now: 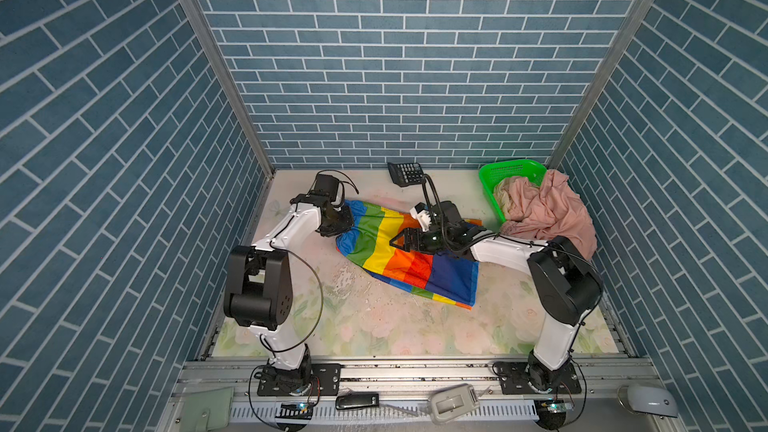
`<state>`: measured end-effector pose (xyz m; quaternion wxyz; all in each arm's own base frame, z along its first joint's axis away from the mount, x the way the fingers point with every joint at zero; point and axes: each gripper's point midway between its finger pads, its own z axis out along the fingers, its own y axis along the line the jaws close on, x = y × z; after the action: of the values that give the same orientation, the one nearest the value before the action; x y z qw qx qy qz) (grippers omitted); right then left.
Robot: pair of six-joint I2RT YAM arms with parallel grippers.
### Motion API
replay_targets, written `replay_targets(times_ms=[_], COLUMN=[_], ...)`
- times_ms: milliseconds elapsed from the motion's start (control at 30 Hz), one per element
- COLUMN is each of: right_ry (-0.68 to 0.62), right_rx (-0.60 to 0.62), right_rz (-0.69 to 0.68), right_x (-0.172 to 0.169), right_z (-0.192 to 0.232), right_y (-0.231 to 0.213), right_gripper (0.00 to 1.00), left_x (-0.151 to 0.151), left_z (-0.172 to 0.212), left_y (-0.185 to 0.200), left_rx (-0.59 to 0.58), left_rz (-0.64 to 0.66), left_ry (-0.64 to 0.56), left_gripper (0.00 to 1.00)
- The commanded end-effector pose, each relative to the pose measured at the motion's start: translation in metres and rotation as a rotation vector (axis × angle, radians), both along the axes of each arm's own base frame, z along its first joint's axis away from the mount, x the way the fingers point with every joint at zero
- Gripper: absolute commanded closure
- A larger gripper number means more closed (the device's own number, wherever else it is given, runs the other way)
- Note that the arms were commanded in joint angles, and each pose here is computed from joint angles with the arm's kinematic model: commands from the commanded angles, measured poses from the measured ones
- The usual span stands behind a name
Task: Fold and stack the shorts
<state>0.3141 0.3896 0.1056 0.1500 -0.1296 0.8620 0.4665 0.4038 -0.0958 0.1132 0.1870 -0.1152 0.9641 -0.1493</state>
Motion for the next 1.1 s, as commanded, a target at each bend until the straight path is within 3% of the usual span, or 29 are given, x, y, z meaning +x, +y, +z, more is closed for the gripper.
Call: replay_targets(times_ms=[0, 233, 367, 467, 600, 767, 900, 1067], right_ry=[0.037, 0.041, 0.033, 0.011, -0.071, -0.163, -0.149, -0.069], right_rx=[0.098, -0.048, -0.081, -0.095, -0.094, -0.061, -0.032, 0.019], right_rz=[-0.006, -0.051, -0.093, -0.093, -0.068, -0.061, -0.027, 0.003], right_x=[0.017, 0.083, 0.129, 0.152, 0.159, 0.119, 0.054, -0.014], right_z=[0.003, -0.064, -0.076, -0.067, -0.015, 0.063, 0.066, 0.037], right_y=[0.03, 0.029, 0.017, 0.015, 0.017, 0.009, 0.012, 0.027], right_gripper=[0.01, 0.01, 0.01, 0.01, 0.01, 0.01, 0.01, 0.01], left_x=[-0.001, -0.009, -0.018, -0.022, -0.024, -0.021, -0.017, -0.012], left_z=[0.015, 0.007, 0.004, 0.004, 0.005, 0.001, -0.002, 0.0], left_y=[0.008, 0.01, 0.02, 0.029, 0.039, 0.037, 0.034, 0.031], left_rx=[0.025, 0.016, 0.023, 0.011, -0.001, -0.036, -0.063, -0.084], left_rz=[0.006, -0.005, 0.001, 0.021, 0.049, 0.063, 0.08, 0.087], left_ry=[-0.034, -0.017, -0.007, -0.012, -0.019, -0.011, -0.015, -0.033], left_gripper=[1.0, 1.0, 1.0, 1.0, 1.0, 1.0, 1.0, 1.0])
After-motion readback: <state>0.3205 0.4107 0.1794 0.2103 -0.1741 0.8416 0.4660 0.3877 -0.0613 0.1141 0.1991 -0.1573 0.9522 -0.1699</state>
